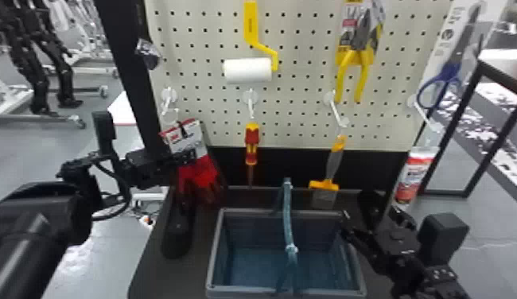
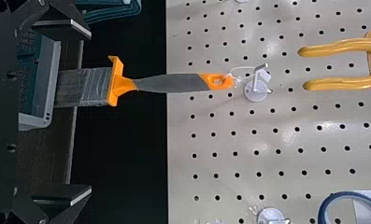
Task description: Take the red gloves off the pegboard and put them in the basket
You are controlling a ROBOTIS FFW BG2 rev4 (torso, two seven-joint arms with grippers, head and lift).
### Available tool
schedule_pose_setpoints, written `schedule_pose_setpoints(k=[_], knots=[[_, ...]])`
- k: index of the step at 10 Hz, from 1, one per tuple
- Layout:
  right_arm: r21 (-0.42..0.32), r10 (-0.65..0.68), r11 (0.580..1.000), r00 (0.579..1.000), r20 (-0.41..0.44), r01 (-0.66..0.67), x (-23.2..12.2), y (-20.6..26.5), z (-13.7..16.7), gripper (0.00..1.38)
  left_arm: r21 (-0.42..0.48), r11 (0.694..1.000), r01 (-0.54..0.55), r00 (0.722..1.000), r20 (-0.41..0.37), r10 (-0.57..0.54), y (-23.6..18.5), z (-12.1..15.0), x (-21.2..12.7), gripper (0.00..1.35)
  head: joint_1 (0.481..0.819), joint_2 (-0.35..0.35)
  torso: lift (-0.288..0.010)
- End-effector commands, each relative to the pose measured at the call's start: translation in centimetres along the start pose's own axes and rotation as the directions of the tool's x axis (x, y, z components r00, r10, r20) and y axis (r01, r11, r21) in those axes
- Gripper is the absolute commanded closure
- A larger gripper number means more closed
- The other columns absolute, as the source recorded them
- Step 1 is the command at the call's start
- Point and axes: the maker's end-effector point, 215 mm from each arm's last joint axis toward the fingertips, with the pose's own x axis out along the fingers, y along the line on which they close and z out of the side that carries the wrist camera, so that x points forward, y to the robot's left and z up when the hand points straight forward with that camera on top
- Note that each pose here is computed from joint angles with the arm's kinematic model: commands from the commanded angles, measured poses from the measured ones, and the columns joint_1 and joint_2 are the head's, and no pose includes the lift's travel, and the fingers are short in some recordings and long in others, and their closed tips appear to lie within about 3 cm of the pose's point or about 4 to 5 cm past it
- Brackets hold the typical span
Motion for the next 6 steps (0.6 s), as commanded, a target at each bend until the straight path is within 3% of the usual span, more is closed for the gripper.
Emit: schedule_pose_setpoints(k=[1,6], knots=[[0.001,0.0,1.0,1.0,-0.002,0.0,-0.1,0.0,-0.1,0.14,-0.001,1.0,0.001,1.0,-0.003,-0.001,-0.2,-0.1,-0.1,1.22,0.549,0.0,-0.1],[0.001,-0.005,1.0,1.0,-0.003,0.005,-0.2,-0.2,-0.2,0.14,0.025,0.998,-0.062,0.998,0.002,0.062,0.5,0.7,-2.4,1.22,0.549,0.0,-0.1]])
